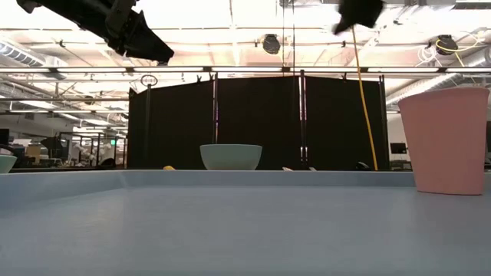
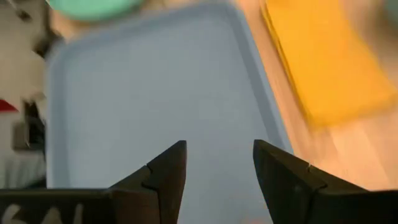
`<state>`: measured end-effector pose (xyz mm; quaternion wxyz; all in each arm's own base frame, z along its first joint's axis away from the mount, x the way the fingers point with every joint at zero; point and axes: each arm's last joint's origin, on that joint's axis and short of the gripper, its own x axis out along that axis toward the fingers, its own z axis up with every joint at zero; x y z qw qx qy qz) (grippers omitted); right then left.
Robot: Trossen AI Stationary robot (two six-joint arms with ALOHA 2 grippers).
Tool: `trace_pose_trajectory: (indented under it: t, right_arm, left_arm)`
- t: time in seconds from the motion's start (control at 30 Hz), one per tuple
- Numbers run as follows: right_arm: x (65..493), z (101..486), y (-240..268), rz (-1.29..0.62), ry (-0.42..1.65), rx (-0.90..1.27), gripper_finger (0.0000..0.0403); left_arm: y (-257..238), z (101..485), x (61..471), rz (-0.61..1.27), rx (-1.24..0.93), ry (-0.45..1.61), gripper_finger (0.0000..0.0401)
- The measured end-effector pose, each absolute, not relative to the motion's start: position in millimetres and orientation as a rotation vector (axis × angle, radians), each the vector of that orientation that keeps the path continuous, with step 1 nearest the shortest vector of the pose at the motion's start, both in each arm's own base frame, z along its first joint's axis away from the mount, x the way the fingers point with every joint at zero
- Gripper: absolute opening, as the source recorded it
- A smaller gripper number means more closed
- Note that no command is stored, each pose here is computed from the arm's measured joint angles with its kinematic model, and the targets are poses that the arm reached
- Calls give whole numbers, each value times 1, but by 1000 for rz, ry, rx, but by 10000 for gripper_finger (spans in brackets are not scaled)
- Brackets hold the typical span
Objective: Set up tray
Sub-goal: Put the blue plate at the bottom of the pink cup on the blue serving tray
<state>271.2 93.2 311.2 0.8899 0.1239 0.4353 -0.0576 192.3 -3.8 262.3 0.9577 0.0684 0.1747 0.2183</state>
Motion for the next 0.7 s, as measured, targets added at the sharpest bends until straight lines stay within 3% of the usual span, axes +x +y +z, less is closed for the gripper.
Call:
trace_pose_trajectory:
  t: [0.17,0.7]
  right_arm:
    - [293,319,85,-47,752,262,178]
    - [352,259,54,-61,827,95,178]
  left_arm:
    - [-4,262,192,442,139,355,255]
    - [-4,262,192,442,147,360,255]
